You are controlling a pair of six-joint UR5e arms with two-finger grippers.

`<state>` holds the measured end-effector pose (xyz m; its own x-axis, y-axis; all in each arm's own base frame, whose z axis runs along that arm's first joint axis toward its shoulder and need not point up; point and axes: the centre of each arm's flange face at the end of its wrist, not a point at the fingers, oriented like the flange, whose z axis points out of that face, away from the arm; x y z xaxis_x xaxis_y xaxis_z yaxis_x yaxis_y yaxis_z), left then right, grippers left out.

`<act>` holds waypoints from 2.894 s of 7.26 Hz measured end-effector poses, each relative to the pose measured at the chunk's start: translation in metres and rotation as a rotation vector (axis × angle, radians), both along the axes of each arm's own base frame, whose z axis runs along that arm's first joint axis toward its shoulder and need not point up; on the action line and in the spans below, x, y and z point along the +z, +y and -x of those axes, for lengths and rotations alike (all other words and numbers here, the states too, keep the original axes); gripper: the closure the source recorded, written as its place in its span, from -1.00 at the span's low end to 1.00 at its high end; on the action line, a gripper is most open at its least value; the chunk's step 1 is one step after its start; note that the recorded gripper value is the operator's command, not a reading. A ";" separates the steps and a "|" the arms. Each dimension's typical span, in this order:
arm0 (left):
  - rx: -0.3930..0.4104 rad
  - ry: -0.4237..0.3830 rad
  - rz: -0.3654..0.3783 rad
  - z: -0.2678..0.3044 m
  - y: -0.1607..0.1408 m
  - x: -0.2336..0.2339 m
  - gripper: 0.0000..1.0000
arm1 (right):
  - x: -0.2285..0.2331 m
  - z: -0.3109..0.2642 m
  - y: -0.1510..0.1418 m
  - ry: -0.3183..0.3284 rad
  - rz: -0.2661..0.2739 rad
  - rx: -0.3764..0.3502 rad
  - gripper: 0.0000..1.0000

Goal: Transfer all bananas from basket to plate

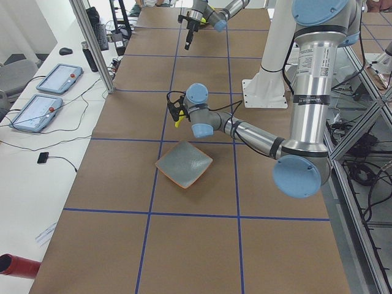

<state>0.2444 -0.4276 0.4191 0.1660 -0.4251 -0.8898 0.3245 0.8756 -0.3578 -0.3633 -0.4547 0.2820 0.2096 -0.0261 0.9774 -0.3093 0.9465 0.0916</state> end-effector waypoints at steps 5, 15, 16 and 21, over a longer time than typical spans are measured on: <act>0.017 -0.384 -0.050 0.044 -0.015 0.112 1.00 | 0.020 0.003 -0.015 0.054 -0.009 0.027 -1.00; 0.054 -0.462 -0.056 0.030 -0.040 0.136 -1.00 | 0.017 0.003 -0.018 0.052 -0.015 0.044 -1.00; 0.049 -0.454 -0.065 0.033 -0.041 0.130 -1.00 | 0.017 -0.003 -0.022 0.051 -0.014 0.053 -1.00; 0.095 -0.434 -0.265 0.108 -0.053 0.112 -1.00 | 0.138 -0.158 -0.054 0.299 -0.165 0.034 -1.00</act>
<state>0.1368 -0.4803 0.5314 0.5710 -0.1592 -0.8054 0.3082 0.9508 0.0306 -0.2054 -0.5092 0.4203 0.4894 -0.1668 0.8560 -0.2765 0.9012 0.3337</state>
